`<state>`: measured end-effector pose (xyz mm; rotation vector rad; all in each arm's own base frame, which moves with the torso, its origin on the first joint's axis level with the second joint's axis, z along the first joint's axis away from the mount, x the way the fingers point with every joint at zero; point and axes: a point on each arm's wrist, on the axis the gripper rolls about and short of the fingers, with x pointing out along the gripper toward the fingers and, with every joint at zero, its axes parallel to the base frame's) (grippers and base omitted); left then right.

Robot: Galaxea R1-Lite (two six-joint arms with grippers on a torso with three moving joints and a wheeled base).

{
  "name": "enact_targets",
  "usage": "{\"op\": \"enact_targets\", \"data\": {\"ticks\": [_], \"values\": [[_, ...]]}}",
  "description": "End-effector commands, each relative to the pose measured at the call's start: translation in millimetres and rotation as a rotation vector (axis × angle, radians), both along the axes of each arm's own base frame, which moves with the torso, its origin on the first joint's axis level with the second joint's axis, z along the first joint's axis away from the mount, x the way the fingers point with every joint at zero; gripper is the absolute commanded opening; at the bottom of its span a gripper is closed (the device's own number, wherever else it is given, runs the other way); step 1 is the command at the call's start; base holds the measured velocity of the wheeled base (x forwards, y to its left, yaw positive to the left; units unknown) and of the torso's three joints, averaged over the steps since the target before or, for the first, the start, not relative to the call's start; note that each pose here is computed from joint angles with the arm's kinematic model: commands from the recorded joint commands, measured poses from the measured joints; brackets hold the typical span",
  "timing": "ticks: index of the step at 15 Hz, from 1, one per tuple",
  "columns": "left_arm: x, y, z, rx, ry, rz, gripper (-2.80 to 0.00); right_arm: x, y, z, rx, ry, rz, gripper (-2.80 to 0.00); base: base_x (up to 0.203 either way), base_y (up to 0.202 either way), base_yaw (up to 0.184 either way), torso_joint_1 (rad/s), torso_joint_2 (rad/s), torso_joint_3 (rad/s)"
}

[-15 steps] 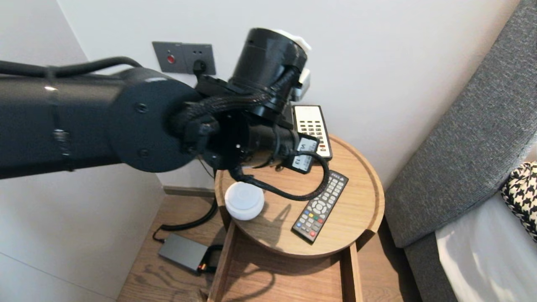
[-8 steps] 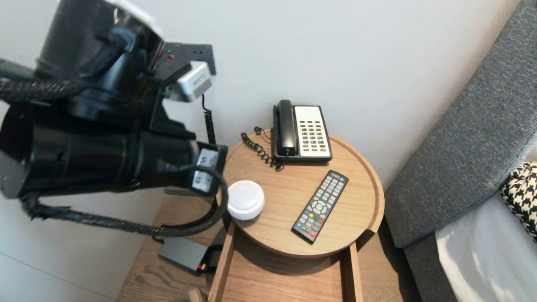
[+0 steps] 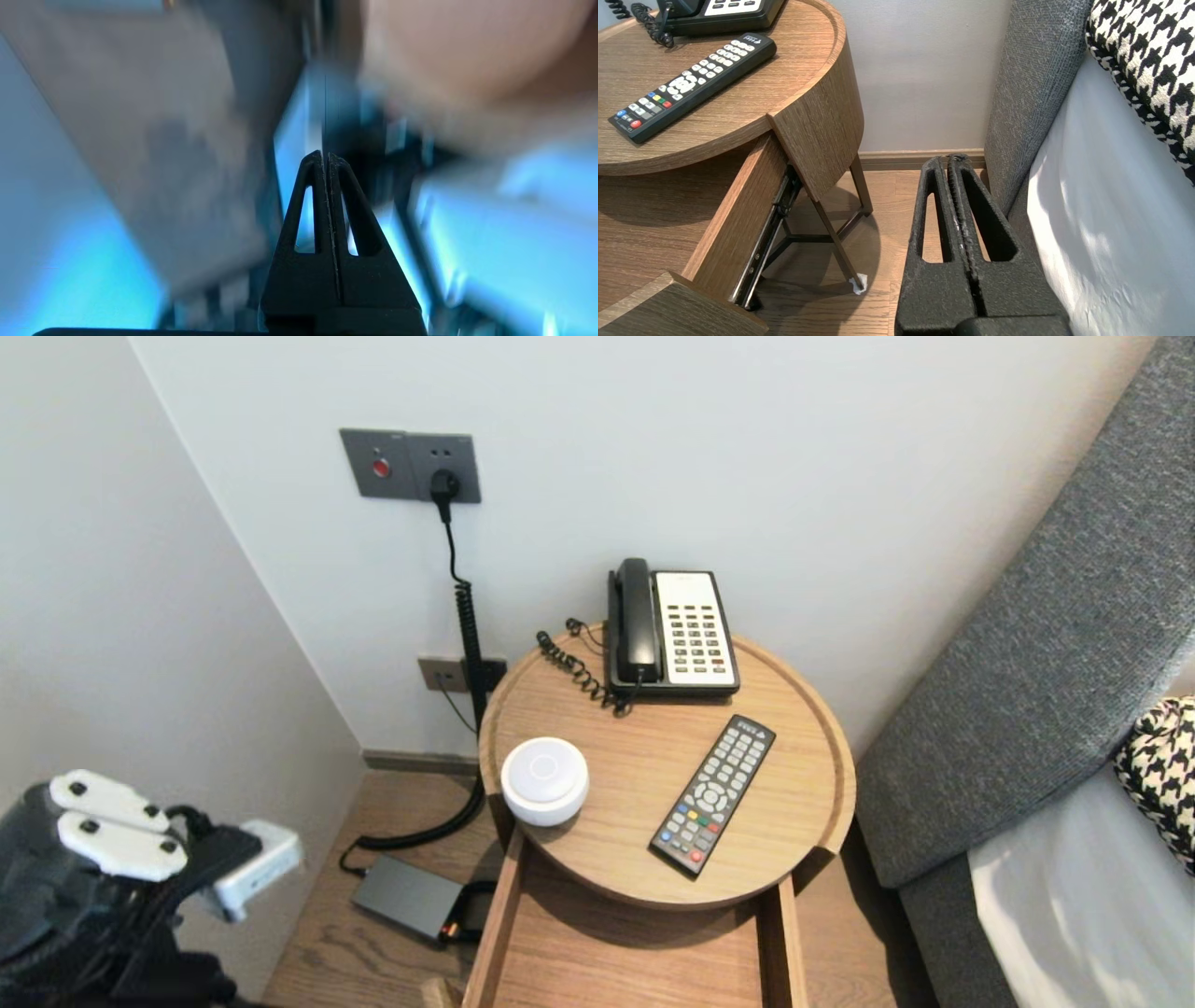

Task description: Close the nightstand drawer

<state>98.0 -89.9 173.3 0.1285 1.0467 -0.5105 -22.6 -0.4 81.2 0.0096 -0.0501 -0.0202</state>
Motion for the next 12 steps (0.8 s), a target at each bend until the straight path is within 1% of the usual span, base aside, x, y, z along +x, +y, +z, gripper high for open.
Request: {"op": "enact_targets", "data": {"ticks": [1,2,3,5,7,8,10,12], "values": [[-15.5,11.2,-17.1,0.015,0.130,-0.071,-2.80,2.1,0.0,-7.2,0.000,0.027,0.001,-2.80,0.000,0.000,0.000,0.000,0.00,0.000],[-16.5,10.9,-23.7,0.016,0.171,-0.104,-2.80,2.1,0.0,-7.2,0.000,0.027,0.000,-2.80,0.000,0.000,0.000,0.000,0.00,0.000],[-15.1,9.2,-28.5,0.030,0.194,-0.120,-2.80,2.1,0.0,-7.2,0.000,0.027,0.001,-2.80,0.000,0.000,0.000,0.000,0.00,0.000],[-13.3,7.6,-38.0,0.072,0.233,-0.134,-2.80,2.1,0.0,-7.2,0.000,0.027,-0.001,-2.80,0.000,0.000,0.000,0.000,0.00,0.000],[-6.7,1.4,-49.5,0.131,0.274,-0.189,-2.80,2.1,0.0,-7.2,0.000,0.027,0.000,-2.80,0.000,0.000,0.000,0.000,0.00,0.000],[-3.2,-2.1,-52.5,0.139,0.272,-0.213,-2.80,2.0,0.0,-6.8,0.000,0.026,-0.001,-2.80,0.000,0.000,0.000,0.000,0.00,0.000],[4.9,-10.6,-54.7,0.113,0.229,-0.228,-2.80,2.1,0.0,-7.2,0.000,0.027,-0.001,-2.80,0.000,0.000,0.000,0.000,0.00,0.000],[7.7,-16.5,-55.2,0.113,0.223,-0.247,-2.80,2.1,0.0,-7.0,0.000,0.026,0.001,-2.80,0.000,0.000,0.000,0.000,0.00,0.000]]}}
